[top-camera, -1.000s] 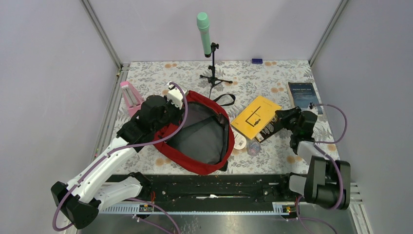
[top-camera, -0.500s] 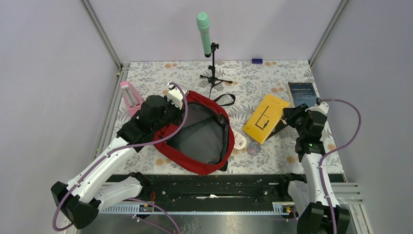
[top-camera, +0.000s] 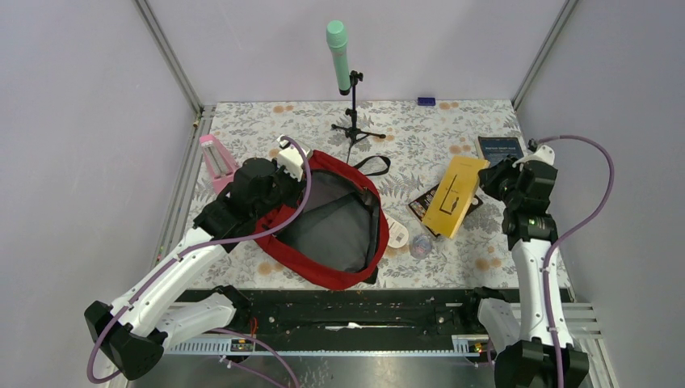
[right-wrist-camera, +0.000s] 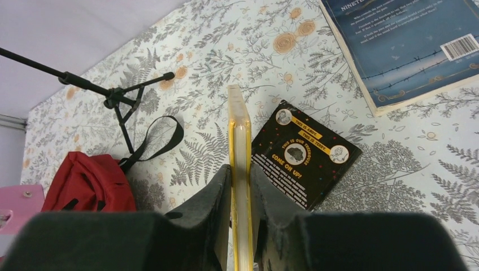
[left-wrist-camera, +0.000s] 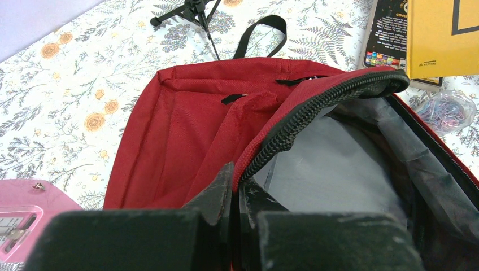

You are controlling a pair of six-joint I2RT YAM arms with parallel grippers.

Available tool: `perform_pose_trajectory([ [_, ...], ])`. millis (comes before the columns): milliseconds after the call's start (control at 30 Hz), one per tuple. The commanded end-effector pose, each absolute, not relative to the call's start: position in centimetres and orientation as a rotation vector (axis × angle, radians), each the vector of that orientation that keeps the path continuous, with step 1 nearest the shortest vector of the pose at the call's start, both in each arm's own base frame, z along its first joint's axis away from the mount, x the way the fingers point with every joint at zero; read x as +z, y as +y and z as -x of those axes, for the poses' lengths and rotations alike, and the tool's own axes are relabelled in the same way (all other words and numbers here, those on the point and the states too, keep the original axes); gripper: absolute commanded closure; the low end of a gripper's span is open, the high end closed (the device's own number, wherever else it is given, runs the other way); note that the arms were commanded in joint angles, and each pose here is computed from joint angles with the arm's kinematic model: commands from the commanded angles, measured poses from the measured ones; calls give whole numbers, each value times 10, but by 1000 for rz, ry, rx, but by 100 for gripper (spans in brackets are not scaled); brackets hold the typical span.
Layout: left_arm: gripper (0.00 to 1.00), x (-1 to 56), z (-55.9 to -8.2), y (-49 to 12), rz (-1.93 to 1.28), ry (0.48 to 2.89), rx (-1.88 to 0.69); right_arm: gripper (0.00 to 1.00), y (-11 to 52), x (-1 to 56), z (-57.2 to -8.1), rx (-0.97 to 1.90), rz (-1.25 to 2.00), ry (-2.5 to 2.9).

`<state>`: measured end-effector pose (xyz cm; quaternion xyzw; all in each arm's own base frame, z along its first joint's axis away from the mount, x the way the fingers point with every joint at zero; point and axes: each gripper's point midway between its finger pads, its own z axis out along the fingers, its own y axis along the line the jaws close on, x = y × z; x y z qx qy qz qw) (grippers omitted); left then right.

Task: Pack the student bag
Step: Pick up the book from the center of the board.

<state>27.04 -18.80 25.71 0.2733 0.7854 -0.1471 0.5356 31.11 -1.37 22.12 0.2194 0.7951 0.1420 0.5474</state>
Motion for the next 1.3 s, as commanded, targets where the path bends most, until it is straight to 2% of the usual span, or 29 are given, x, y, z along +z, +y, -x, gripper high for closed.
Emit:
perform_pose_trajectory([
  [0, 100, 281, -274, -193, -618, 1785, -391, 100, -16, 257, -319, 292, -431, 1877],
  [300, 100, 278, -272, -199, -639, 1790, -420, 100, -13, 253, -332, 199, -328, 2067],
  [733, 100, 278, -272, -198, -636, 1789, -419, 100, 29, 198, -368, 99, -104, 2295],
  [1267, 100, 278, -271, -197, -632, 1787, -417, 88, 57, 160, -370, 206, -33, 2393],
])
